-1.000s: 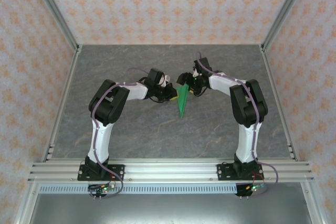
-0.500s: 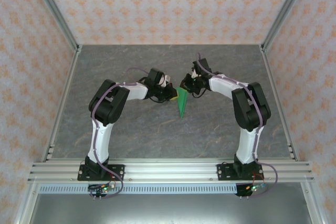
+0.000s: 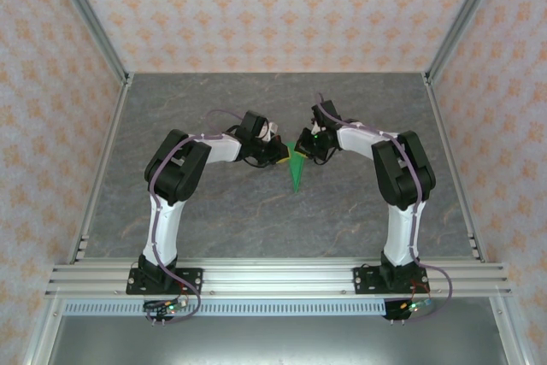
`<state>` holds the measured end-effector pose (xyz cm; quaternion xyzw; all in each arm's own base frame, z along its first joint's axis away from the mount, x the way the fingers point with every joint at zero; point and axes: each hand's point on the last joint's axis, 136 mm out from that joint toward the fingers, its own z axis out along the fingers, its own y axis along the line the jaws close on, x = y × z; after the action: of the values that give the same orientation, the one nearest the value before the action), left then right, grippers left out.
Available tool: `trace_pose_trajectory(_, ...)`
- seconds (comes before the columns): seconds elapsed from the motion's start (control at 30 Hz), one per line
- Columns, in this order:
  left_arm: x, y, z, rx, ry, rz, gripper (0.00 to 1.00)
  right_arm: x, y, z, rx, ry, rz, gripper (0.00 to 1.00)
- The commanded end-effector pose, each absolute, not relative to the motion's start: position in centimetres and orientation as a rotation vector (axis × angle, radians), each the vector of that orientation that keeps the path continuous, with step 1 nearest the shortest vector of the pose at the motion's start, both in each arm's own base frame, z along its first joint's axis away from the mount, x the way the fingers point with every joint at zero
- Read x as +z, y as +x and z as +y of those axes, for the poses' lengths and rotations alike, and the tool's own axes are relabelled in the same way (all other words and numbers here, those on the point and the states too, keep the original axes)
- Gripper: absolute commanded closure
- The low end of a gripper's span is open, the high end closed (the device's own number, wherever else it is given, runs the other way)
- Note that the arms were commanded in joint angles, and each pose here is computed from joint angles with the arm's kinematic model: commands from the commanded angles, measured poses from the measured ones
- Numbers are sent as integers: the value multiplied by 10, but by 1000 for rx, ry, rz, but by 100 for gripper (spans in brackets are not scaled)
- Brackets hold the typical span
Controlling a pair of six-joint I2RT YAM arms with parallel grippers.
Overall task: Fold a paper plane with a square sheet of paper (fold left side to right side)
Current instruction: Fold the wing for the fifth time at the center of the table.
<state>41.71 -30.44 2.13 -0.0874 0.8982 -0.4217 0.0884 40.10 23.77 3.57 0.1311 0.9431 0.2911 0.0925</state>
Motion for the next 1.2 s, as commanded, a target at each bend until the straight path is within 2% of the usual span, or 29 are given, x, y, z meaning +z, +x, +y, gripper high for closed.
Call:
trace_pose_trajectory(0.0,-8,414,-293,-1137,-301,2748,100,24,399,232,782,380,2845,88)
trace_pose_trajectory(0.63,-12,416,-292,-1133,-311,2752,100,-4,384,214,652,429,2897,94)
trace_pose_trajectory(0.9,11,419,-294,-1164,-289,2704,100,-20,370,203,590,457,2930,96)
trace_pose_trajectory(1.1,45,423,-284,-1175,-278,2636,89,-26,365,198,549,451,2953,97)
trace_pose_trajectory(1.17,55,422,-279,-1164,-274,2624,83,-27,363,196,535,447,2959,97)
